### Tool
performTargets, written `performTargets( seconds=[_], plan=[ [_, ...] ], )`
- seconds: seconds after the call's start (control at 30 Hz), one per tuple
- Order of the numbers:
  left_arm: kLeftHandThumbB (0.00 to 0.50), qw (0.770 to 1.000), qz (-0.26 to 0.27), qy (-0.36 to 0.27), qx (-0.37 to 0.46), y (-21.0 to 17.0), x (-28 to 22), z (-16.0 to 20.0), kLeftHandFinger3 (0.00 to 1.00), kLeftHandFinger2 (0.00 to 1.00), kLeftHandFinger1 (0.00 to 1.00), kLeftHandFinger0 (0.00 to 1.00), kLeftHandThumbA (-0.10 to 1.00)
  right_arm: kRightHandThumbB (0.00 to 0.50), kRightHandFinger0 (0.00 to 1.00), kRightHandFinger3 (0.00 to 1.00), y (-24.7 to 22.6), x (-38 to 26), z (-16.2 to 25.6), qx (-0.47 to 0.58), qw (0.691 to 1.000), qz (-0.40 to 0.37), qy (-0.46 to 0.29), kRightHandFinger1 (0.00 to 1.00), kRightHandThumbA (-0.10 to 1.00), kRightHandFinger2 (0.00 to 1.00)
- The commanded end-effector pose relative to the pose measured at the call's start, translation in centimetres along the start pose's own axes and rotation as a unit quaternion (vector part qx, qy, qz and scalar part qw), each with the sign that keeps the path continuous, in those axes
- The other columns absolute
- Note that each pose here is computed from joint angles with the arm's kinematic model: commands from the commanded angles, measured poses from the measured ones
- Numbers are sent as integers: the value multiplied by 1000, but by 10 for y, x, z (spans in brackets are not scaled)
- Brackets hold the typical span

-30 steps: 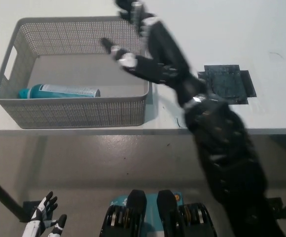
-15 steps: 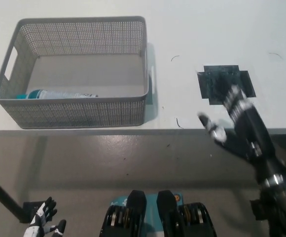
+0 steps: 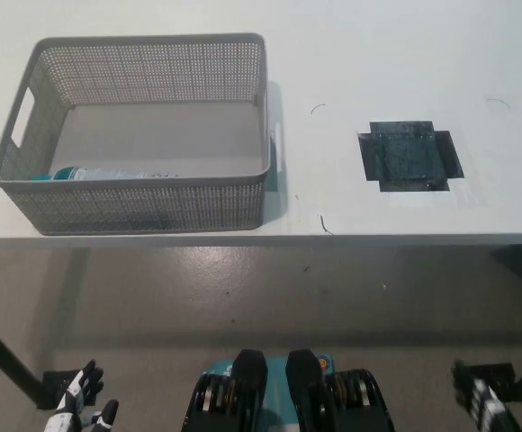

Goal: Use the right hand to pick up an air purifying spray and put it inside a container

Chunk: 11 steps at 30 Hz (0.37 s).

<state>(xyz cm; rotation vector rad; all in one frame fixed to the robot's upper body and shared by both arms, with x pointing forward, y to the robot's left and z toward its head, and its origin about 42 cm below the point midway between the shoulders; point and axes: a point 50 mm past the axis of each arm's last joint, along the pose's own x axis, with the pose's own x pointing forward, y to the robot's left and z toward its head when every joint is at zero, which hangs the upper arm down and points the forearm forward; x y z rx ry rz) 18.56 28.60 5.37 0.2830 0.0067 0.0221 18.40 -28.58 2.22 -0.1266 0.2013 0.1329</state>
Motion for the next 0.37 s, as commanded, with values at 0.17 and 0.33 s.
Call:
performTargets(
  seconds=[0.17, 0.33],
  plan=[
    [247, 1000, 22, -15, -2, 13, -7, 4, 1000, 1000, 959, 732, 786, 455, 1000, 1000, -17, 9, 5, -82, 992, -11, -95, 1000, 897, 1000],
    [240, 1000, 25, -13, -1, 13, -7, 3, 1000, 1000, 958, 743, 770, 445, 1000, 1000, -15, 14, 8, -91, 990, -8, -105, 1000, 892, 1000]
  ],
)
